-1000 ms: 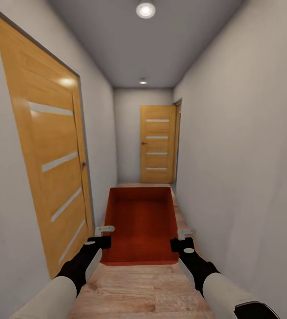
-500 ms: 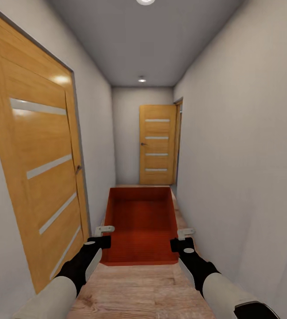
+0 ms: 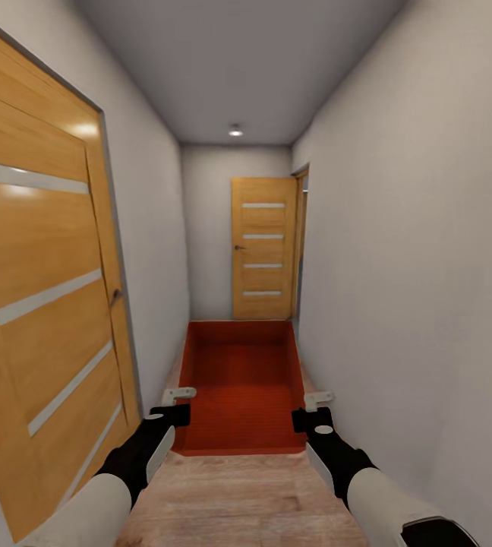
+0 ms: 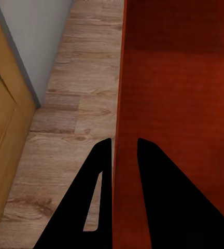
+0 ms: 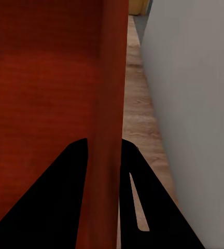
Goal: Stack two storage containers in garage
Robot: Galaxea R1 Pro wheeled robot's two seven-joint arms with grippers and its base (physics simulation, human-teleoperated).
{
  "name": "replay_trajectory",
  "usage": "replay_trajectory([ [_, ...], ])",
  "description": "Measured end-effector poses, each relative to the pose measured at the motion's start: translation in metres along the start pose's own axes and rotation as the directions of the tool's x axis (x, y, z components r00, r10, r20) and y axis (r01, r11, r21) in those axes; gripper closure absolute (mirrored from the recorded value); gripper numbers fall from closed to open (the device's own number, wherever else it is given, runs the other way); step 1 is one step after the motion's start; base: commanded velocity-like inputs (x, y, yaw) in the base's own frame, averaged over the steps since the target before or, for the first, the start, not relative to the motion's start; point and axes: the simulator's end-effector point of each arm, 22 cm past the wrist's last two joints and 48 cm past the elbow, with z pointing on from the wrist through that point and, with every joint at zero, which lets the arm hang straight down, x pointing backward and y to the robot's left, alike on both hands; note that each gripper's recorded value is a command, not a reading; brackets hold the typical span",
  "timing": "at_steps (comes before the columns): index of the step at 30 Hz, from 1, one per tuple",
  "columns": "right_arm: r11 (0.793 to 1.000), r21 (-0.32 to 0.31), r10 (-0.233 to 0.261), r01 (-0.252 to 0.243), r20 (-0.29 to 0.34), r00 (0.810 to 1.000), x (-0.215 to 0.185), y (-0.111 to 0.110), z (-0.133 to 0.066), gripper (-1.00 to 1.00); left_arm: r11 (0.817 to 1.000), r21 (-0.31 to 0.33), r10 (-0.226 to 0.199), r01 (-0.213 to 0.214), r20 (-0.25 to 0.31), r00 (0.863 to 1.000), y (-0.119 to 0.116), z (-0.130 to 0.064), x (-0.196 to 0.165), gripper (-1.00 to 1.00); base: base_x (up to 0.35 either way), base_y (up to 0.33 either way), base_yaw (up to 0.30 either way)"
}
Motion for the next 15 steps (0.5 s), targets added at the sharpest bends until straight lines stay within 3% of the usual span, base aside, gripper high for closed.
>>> replay_trajectory([
  [15,1.000,0.000,0.000,0.000,0.000,1.000,0.0000,0.0000,0.0000,1.00,1.000,0.000,0.000,0.000,0.000,1.000,0.0000,0.0000,0.0000,1.00,0.323,0.000,-0.001],
])
